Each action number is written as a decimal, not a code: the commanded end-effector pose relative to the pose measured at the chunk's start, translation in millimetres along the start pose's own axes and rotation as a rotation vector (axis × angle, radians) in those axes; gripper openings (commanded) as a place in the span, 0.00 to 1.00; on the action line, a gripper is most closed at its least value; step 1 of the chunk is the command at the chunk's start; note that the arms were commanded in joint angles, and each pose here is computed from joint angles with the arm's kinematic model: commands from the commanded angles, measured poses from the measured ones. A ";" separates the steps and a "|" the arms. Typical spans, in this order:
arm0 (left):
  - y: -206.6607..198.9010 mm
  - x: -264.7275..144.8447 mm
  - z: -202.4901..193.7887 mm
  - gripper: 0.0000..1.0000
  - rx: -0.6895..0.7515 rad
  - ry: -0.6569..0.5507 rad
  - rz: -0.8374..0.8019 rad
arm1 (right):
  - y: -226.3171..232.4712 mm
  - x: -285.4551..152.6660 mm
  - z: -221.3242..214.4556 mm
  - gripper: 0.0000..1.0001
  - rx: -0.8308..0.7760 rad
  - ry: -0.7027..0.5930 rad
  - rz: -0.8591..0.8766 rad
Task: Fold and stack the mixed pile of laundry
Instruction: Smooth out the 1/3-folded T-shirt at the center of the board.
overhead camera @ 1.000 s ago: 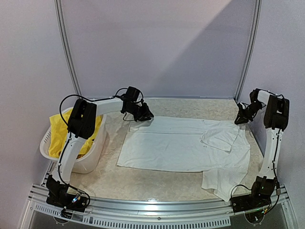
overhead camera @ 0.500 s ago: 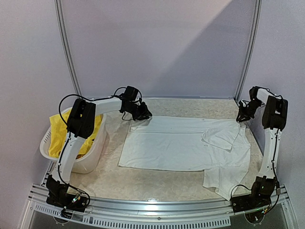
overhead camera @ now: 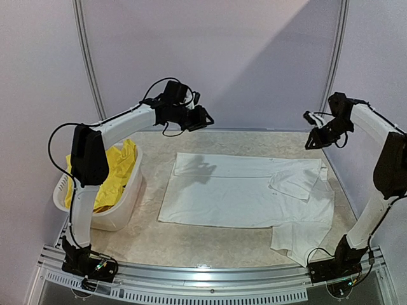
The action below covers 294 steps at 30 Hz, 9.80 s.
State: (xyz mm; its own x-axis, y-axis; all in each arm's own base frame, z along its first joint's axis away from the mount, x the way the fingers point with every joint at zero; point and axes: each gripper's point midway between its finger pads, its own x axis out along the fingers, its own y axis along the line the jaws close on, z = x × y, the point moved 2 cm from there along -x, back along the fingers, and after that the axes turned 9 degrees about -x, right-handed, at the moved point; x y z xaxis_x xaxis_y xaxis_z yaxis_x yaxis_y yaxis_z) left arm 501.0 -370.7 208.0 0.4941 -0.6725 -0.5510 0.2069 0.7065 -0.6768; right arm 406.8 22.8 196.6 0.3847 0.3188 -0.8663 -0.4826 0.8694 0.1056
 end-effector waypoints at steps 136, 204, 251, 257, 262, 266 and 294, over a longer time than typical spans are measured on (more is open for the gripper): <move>109.1 94.2 -93.6 0.41 -0.233 0.169 0.118 | -115.7 94.6 -89.6 0.37 0.382 0.081 0.168; 24.7 37.6 -145.4 0.41 0.009 0.284 0.069 | 33.9 90.1 -171.8 0.09 -0.352 0.493 0.115; 40.6 38.4 -157.6 0.41 -0.025 0.311 0.062 | 89.8 35.1 -89.0 0.23 -0.337 0.284 0.230; 41.0 30.9 -156.7 0.41 -0.018 0.308 0.074 | 114.4 75.0 -81.4 0.21 -0.420 0.316 0.246; 40.9 24.3 -156.9 0.41 -0.013 0.307 0.084 | 126.8 101.3 -66.8 0.22 -0.448 0.329 0.253; 43.0 21.4 -155.9 0.41 -0.010 0.305 0.093 | 133.2 125.0 -69.6 0.23 -0.485 0.382 0.228; 48.2 24.1 -156.4 0.41 -0.029 0.318 0.081 | 133.3 164.1 -75.3 0.14 -0.498 0.460 0.134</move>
State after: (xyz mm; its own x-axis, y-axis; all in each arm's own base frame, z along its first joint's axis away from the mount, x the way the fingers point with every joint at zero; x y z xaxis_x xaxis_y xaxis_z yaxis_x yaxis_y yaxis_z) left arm 386.7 -392.2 75.5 0.2083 -0.6399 -0.7397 0.1437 0.7681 -0.6239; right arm 341.0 158.5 36.1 -0.0335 0.1330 -0.9905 -0.8485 0.5200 0.0985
